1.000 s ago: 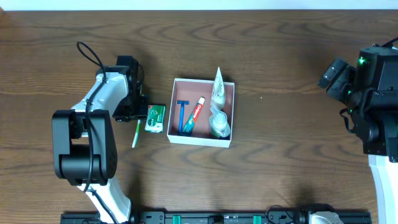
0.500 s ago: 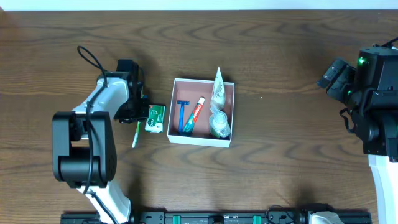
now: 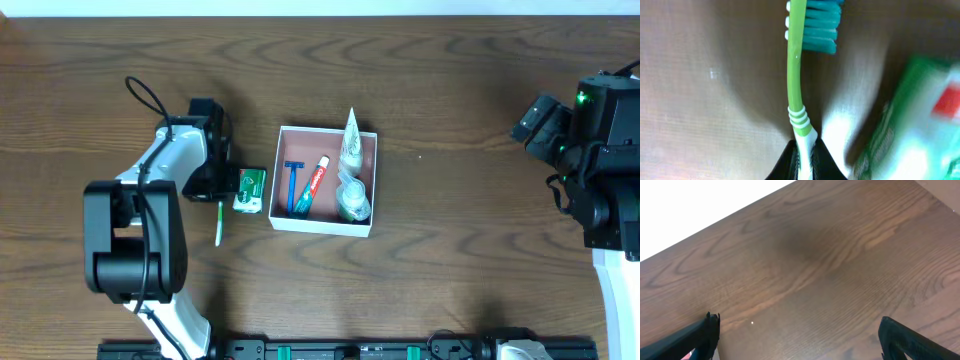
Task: Pack container
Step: 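Carry the toothbrush into the box and release it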
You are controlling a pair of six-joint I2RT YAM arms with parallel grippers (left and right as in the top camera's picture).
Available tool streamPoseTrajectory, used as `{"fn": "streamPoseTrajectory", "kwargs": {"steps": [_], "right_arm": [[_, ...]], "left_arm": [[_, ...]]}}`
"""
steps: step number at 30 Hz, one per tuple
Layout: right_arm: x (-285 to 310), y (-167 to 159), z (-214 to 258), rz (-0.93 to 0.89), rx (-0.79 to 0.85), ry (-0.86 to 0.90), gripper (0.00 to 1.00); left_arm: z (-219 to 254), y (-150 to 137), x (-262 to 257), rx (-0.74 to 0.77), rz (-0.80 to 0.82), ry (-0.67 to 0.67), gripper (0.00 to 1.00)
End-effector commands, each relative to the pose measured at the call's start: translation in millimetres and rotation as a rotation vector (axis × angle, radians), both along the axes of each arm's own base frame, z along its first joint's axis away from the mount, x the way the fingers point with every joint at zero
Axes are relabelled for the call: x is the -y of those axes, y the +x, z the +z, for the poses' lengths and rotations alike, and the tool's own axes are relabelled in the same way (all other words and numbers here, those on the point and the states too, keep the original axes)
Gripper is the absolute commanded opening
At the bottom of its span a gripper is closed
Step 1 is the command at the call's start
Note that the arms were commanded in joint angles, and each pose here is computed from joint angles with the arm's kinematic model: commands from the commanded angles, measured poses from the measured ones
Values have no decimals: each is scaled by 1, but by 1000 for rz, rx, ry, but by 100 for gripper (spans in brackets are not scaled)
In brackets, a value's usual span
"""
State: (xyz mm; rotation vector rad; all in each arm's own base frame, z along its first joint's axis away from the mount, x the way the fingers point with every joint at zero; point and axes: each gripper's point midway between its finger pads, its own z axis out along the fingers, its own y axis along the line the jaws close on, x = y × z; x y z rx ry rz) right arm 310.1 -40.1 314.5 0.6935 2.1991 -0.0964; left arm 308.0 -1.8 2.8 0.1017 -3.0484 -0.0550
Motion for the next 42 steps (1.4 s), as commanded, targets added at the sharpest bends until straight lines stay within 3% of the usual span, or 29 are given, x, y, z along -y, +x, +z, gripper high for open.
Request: {"fn": "streamPoseTrajectory", "kwargs": {"steps": [1,4,8,14,19,27,34,42], "right_arm": [[3,0,2,-19,7,7,99],[3,0,2,-19,8,7,99],[3,0,2,-19,7,7,99],[3,0,2,-19,8,7,99],[3,0,2,-19,8,7,99],[3,0,2,-19,8,7,99],[3,0,2,-19,7,7,99],[3,0,2,-19,7,7,99]], "left_arm": [[54,24,0,148,-6,4,6],[100,30,13,263,-19,-31,6],[155,30,64,435,-106,-194,6],[188,29,126,573,-237,-268,6],[169,33,159,565,-247,-276,6],[114,26,192,422,-296,-254,6],[65,23,192,298,-264,-197,6],[55,21,192,269,-238,-187,6]]}}
